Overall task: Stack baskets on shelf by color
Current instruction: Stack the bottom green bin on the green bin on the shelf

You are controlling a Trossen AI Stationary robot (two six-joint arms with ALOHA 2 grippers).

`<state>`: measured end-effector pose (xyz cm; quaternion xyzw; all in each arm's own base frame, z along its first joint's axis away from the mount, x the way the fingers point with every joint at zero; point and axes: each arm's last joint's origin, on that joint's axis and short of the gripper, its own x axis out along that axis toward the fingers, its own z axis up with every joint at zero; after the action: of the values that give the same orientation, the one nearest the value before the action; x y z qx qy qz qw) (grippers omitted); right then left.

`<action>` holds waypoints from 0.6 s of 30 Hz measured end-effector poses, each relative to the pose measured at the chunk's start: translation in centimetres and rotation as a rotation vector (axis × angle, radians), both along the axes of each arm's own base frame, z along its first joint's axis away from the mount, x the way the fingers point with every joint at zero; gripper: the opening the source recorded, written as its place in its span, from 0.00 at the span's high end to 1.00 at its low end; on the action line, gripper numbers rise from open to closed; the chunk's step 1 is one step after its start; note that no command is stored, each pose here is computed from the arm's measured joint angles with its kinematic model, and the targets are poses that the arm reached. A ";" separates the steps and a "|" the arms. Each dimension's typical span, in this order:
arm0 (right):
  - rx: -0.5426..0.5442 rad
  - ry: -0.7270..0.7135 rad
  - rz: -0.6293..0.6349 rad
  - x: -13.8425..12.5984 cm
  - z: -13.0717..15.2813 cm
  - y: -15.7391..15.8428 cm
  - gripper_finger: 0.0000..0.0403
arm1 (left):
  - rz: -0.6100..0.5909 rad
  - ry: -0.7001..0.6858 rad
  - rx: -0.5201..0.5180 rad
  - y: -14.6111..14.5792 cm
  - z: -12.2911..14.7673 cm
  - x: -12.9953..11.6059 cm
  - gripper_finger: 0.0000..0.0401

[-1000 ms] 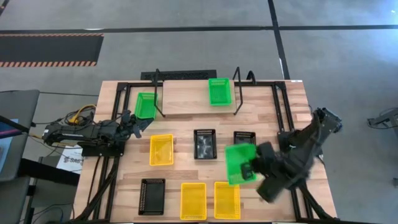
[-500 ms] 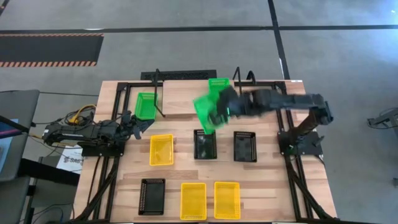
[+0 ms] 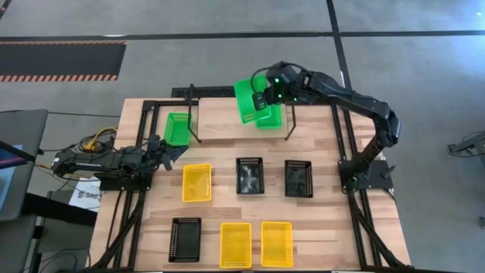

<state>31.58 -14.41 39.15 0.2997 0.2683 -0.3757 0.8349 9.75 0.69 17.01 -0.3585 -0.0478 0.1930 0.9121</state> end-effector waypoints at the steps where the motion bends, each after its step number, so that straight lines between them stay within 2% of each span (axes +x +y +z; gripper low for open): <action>1: 0.002 -0.002 -0.005 -0.1 0.0 -0.2 0.99 | 0.000 0.000 0.000 0.0 0.0 0.0 1.00; 13: 0.031 -0.011 -0.058 -0.7 -0.2 -1.6 0.99 | -0.010 0.004 0.008 0.0 0.0 0.0 1.00; 18: 0.048 0.028 -0.126 -1.6 -0.5 -2.5 0.99 | -0.009 0.004 0.008 0.0 0.0 0.0 1.00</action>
<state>29.98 -16.96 38.68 0.3305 0.2696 -0.4252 0.7983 9.76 0.66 17.00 -0.3545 -0.0451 0.1895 0.9145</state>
